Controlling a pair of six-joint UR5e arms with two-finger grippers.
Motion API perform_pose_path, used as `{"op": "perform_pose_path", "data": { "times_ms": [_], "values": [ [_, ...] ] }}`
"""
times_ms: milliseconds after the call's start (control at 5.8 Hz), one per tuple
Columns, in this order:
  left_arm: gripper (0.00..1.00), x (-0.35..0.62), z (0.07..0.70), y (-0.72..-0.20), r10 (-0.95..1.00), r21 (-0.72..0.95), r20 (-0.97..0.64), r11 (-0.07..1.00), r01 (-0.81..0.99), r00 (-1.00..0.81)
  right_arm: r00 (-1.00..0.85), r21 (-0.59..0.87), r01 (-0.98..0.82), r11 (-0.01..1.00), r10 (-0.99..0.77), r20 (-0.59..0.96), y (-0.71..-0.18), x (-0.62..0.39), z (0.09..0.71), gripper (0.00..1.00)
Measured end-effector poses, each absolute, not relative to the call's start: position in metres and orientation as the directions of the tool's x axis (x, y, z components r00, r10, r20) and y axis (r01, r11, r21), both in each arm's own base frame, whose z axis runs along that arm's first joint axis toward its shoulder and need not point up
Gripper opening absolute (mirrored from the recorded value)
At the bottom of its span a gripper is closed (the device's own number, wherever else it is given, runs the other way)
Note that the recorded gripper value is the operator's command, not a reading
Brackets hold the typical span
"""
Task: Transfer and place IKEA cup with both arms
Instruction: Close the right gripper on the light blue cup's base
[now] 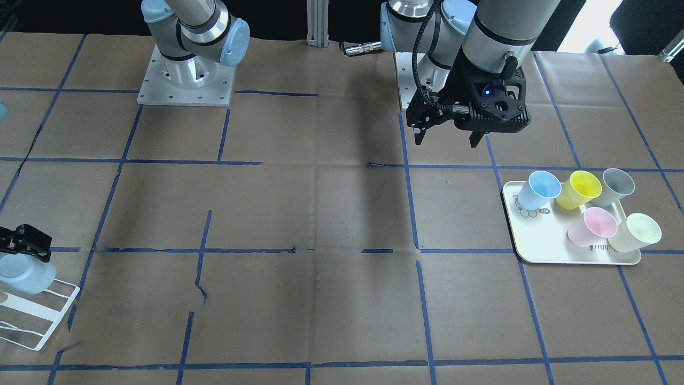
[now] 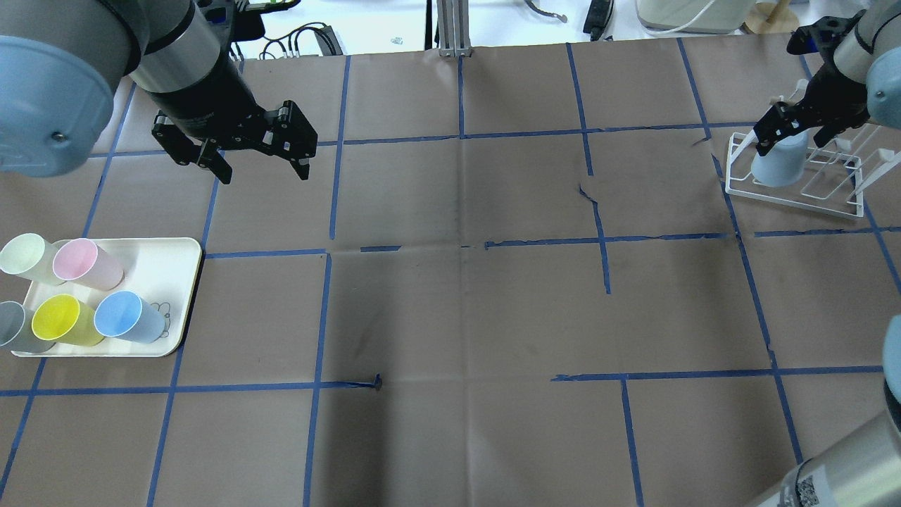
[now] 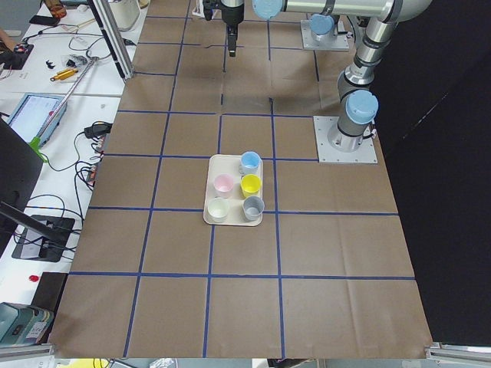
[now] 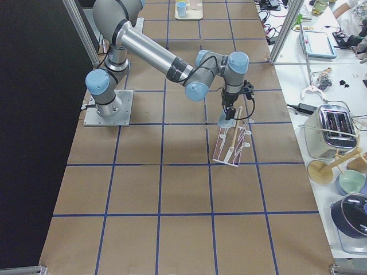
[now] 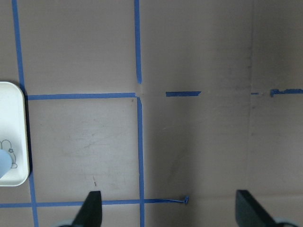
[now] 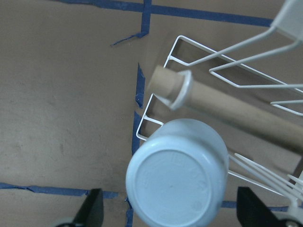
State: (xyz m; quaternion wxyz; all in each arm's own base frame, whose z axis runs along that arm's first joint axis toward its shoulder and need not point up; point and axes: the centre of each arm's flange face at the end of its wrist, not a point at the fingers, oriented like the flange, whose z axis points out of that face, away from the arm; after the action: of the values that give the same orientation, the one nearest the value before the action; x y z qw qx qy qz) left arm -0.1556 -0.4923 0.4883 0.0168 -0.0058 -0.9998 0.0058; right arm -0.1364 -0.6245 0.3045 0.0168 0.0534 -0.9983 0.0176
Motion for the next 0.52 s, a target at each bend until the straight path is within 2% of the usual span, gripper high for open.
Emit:
{"op": "perform_pose_path", "data": {
  "times_ms": [345,517],
  "values": [
    [0.98,-0.1556,0.4884,-0.4923,0.012,-0.012,0.034,1.0,0.011,-0.999,-0.992,-0.04,-0.12,0.992,-0.118,0.04,-0.6219,-0.1349,0.2939,1.0],
    [0.98,-0.1556,0.4884,-0.4923,0.012,-0.012,0.034,1.0,0.011,-0.999,-0.992,-0.063,-0.121,0.991,-0.118,0.052,-0.625,-0.1361,0.2938,0.94]
  ]
}}
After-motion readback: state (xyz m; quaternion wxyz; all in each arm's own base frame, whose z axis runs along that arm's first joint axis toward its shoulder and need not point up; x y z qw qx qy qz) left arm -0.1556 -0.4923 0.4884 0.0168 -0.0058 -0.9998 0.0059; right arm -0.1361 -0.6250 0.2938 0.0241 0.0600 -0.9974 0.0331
